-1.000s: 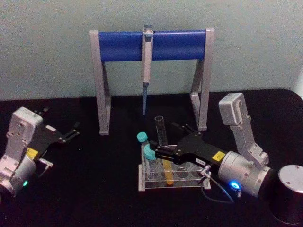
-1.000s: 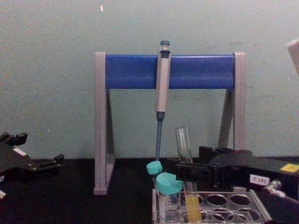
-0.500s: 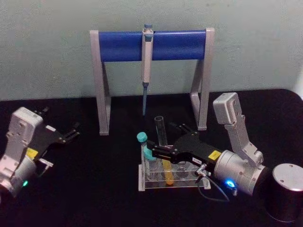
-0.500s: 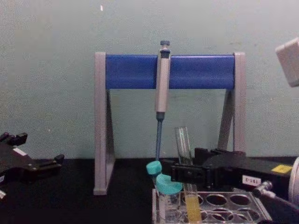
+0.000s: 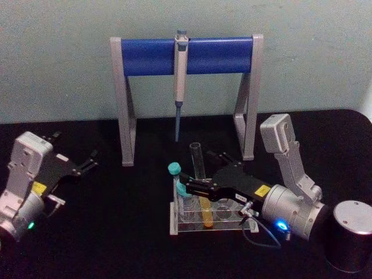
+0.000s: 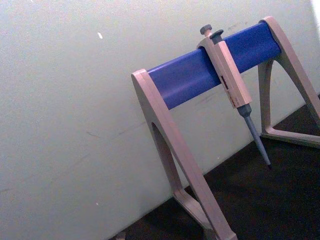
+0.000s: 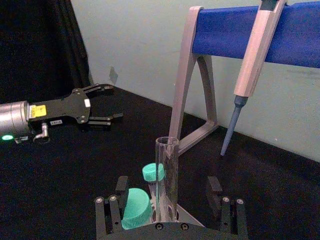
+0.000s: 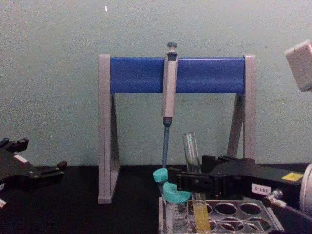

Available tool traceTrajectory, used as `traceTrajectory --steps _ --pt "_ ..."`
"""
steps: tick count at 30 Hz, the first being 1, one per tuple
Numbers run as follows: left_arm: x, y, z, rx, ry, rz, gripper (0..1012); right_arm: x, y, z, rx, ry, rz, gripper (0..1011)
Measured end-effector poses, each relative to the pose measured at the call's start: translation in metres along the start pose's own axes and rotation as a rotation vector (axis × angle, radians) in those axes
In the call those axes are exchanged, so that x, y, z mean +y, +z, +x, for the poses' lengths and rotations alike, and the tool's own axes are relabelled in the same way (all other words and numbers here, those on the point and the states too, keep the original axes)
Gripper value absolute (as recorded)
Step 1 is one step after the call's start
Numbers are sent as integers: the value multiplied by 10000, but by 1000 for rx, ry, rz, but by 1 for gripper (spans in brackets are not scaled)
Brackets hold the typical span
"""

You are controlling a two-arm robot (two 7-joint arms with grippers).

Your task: Pick up the test tube from the test tube rack, shake it, then place it back into the test tube rack.

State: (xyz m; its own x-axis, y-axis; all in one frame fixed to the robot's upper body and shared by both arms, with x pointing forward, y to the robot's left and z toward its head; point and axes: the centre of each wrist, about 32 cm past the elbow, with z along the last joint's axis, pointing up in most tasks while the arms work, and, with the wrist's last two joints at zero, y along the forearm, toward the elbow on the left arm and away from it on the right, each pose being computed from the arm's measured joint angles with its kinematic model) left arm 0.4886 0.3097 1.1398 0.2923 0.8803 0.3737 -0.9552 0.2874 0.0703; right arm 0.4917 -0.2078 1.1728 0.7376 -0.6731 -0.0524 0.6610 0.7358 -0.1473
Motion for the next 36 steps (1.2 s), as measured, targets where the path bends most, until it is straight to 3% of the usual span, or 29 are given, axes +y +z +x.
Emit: traceTrajectory --steps 6,14,23,26,30,36 --pt "0 0 0 0 0 0 1001 -2 1 1 0 0 0 978" --pt "0 0 0 0 0 0 1001 -4 1 2 1 0 1 792" --pt "0 0 0 0 0 0 1001 -6 0 1 1 0 1 499" --pt "0 0 0 0 0 0 1001 -6 0 1 2 0 2 326" --pt "0 0 0 0 0 0 1001 -6 0 1 2 0 2 222" --pt "0 0 0 0 0 0 1001 -7 0 1 1 0 2 223"
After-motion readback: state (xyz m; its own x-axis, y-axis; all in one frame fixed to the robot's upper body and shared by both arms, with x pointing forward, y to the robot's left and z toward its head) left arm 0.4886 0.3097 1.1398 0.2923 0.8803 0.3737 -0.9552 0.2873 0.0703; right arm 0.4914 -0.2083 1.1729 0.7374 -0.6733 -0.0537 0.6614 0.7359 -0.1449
